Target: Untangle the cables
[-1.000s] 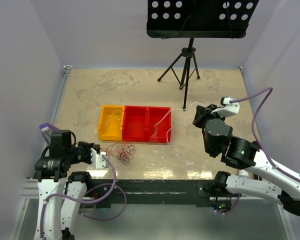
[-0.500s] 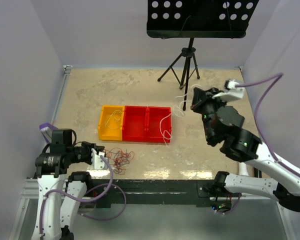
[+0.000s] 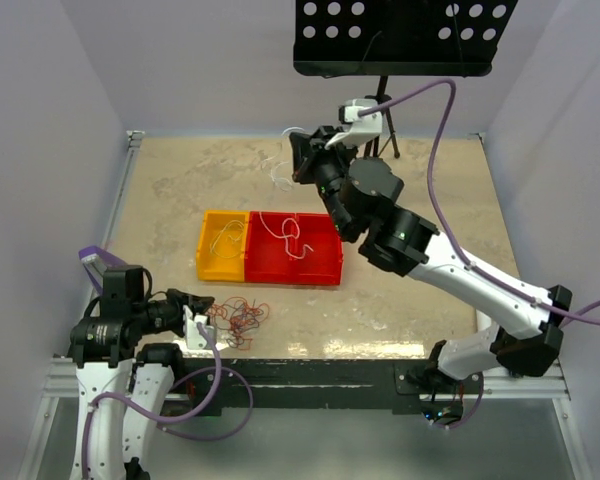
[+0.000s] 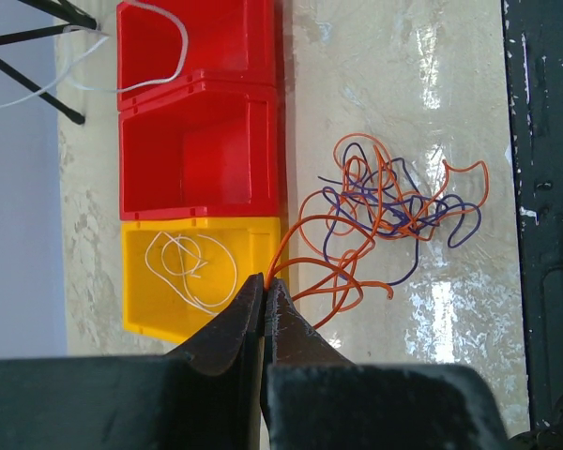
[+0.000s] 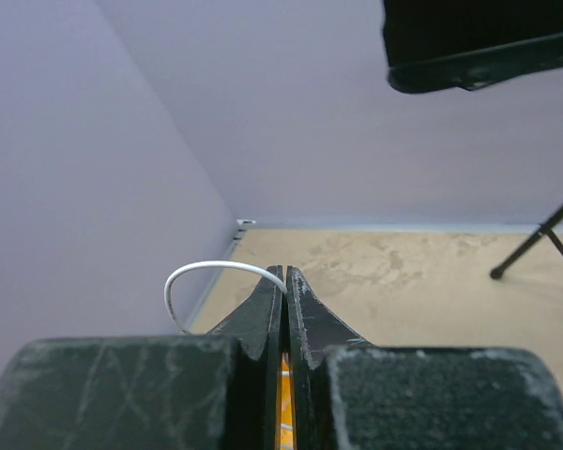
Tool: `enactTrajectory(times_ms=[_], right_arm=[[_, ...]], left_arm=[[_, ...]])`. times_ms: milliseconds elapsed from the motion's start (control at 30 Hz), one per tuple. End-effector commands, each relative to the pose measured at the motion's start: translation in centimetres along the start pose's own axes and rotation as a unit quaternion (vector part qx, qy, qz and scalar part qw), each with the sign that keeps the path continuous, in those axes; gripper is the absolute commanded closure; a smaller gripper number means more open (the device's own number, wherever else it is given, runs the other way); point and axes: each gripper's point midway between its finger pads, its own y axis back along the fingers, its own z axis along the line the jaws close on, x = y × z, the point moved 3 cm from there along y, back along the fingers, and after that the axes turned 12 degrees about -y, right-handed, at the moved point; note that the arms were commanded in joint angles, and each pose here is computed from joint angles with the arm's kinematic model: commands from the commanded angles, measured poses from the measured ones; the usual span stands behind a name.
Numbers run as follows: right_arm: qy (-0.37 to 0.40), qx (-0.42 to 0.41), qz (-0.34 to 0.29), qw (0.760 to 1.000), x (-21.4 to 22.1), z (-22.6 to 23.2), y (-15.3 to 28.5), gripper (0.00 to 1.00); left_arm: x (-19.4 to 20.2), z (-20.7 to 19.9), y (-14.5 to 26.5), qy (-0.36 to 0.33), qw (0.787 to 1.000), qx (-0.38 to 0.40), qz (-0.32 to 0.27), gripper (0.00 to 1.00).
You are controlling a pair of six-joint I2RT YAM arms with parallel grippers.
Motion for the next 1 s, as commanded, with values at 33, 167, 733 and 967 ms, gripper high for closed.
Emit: enactTrajectory(times_ms=[33, 167, 733, 967], right_arm=[[-0.019, -0.074, -0.016, 0.997, -1.0, 4.3, -1.3, 1.00], [-0.023, -0.097, -0.011, 0.995, -0.2, 6.0, -2.5, 1.00], [-0.014, -0.099, 0.029, 0.995, 8.7, 7.6, -7.4, 1.00], [-0.003, -0.089, 0.031, 0.996, 11.1, 8.2, -9.7, 1.00]], left_arm=[[-0.8, 0.3, -0.4, 0.000, 0.999, -0.005, -0.033, 1.00], [-0.7, 0.1, -0.5, 0.010, 0.999, -0.002, -0.034, 1.00], [-0.9, 0.5, -0.4, 0.013, 0.999, -0.003, -0.037, 1.00], [-0.8, 0.4, -0.4, 0.017, 0.999, -0.002, -0.038, 1.00]])
